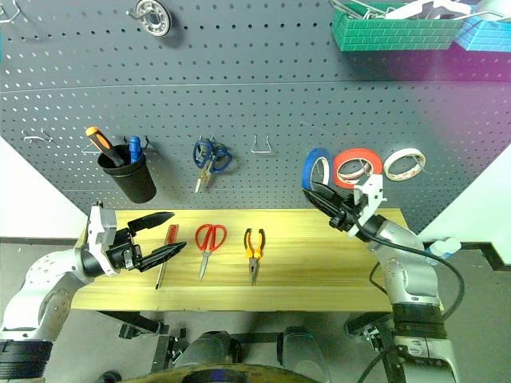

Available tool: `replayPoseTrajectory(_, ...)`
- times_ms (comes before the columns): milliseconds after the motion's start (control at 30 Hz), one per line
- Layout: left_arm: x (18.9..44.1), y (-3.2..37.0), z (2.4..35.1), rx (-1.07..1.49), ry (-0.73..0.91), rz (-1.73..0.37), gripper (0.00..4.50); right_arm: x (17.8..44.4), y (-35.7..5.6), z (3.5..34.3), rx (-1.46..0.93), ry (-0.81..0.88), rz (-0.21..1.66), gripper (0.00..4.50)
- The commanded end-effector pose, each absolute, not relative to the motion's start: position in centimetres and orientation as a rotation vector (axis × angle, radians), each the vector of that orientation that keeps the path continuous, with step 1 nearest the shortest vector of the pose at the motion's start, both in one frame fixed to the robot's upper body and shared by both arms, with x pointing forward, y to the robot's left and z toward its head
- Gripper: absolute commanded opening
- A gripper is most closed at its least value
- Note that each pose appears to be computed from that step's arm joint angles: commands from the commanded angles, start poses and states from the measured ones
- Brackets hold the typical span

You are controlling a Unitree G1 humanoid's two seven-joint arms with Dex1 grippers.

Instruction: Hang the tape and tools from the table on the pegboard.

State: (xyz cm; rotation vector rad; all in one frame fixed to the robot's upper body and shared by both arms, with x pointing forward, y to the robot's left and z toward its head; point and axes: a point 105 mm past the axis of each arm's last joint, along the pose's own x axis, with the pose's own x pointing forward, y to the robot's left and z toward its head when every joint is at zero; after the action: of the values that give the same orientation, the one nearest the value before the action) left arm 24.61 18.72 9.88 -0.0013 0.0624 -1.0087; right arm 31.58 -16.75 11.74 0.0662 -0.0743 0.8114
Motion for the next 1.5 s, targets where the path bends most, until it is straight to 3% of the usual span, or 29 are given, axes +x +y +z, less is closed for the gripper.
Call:
replayPoseTrajectory(33,24.4,18.4,10.8,0.019,0.027,-1.017,4.5,32.5,-16.2,13.6,0.003,-0.139,0.788,0.66)
replayPoseTrajectory(333,24.2,18.6,11.1,0.032,0.03,-1.005,4.5,34.1,-15.9,12.7,-0.094,-0.126,0.692,0.66)
replayPoseTrajectory(700,24.1,18.7,11.2,0.033,0.032,-1.005,4.5,33.9,-15.5,11.5,-0.057,-0.073,0.728,4.36)
replayPoseTrajectory(1067,23.9,18.8,11.1,0.029,0.041,-1.001,4.5,30.3,-13.2,10.4,0.069,0.016,0.956,4.44)
replayPoseTrajectory(1500,23.3,19.6,10.7,0.028,0.057,-0.963,4.5,31.5,-11.2,8.1,0.074,0.156,0.867,4.44)
